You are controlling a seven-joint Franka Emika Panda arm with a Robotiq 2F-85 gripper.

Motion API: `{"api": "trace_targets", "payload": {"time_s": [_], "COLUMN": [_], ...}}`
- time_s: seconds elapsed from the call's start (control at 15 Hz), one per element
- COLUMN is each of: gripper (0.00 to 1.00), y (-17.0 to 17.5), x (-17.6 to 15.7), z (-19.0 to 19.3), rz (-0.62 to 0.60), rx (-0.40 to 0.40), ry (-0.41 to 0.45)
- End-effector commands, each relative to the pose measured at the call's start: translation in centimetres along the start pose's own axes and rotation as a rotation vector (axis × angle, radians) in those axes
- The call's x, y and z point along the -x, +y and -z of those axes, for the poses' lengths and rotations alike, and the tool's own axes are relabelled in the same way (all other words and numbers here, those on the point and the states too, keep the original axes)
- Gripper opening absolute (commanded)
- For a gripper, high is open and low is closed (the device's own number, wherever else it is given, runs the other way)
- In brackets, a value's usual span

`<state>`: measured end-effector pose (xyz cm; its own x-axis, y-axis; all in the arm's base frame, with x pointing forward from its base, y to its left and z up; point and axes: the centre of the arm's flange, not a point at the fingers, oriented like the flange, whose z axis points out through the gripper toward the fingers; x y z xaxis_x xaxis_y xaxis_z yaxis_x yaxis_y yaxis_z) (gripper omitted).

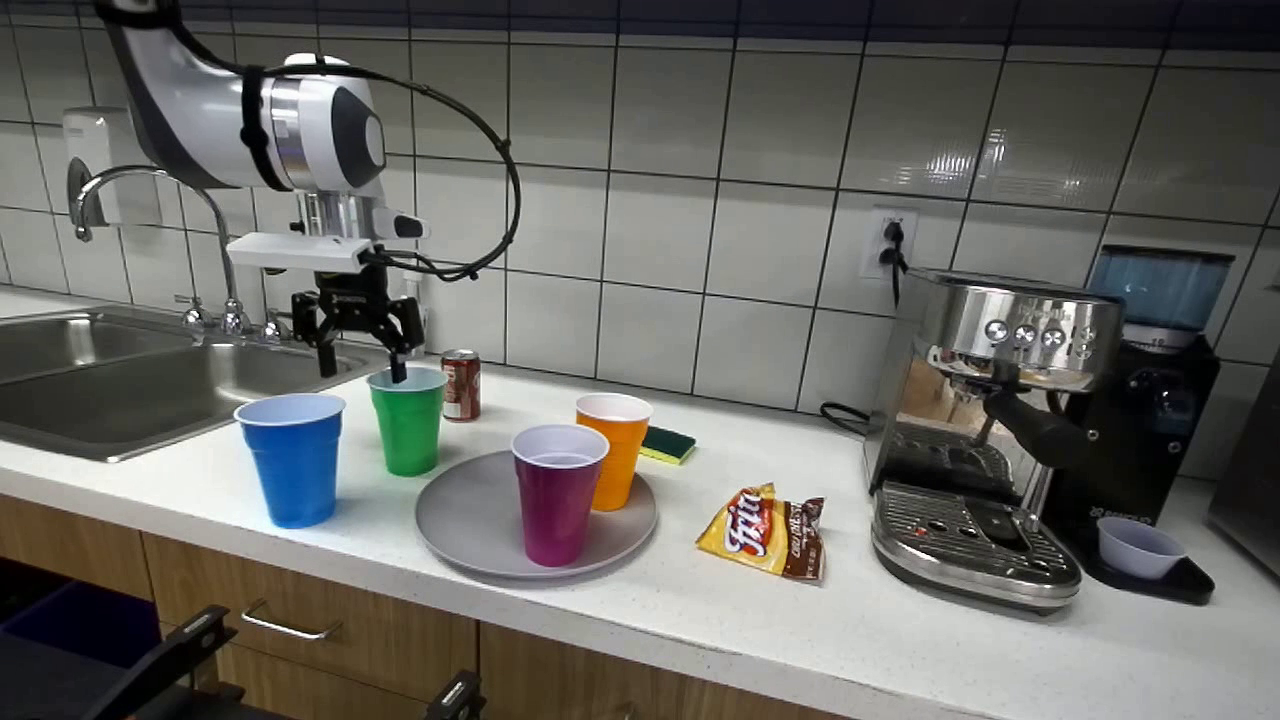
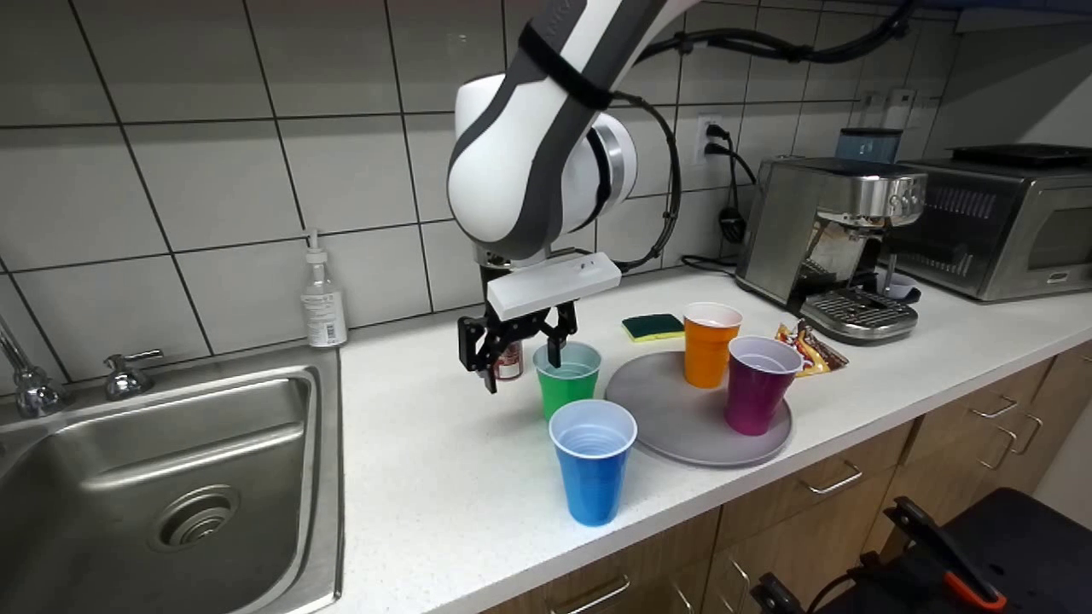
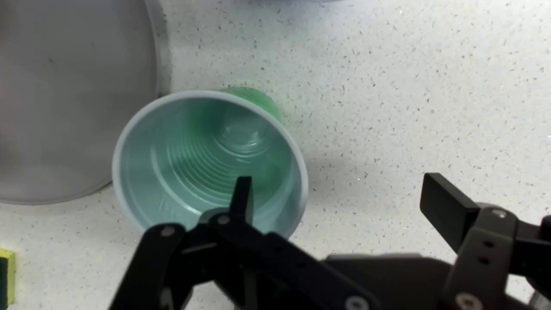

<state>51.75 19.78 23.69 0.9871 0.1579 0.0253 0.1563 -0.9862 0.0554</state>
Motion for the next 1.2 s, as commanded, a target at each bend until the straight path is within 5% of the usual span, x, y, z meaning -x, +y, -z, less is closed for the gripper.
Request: {"api": "trace_targets", "payload": {"time_s": [0.0, 0.13, 0.73, 1.13], "gripper": [0.75, 0.70, 0.01, 0.01], "y": [-0.4, -0.3, 0.6, 1.7], "x": [-1.3, -1.4, -1.3, -0.5], "z": [-0.3, -0.3, 0.1, 0.9], "rz": [-0.022, -0.024, -0.032, -0.047], "rx": [0.019, 0.019, 0.024, 0.025], "ry": [0.011, 0.013, 0.018, 0.023]}}
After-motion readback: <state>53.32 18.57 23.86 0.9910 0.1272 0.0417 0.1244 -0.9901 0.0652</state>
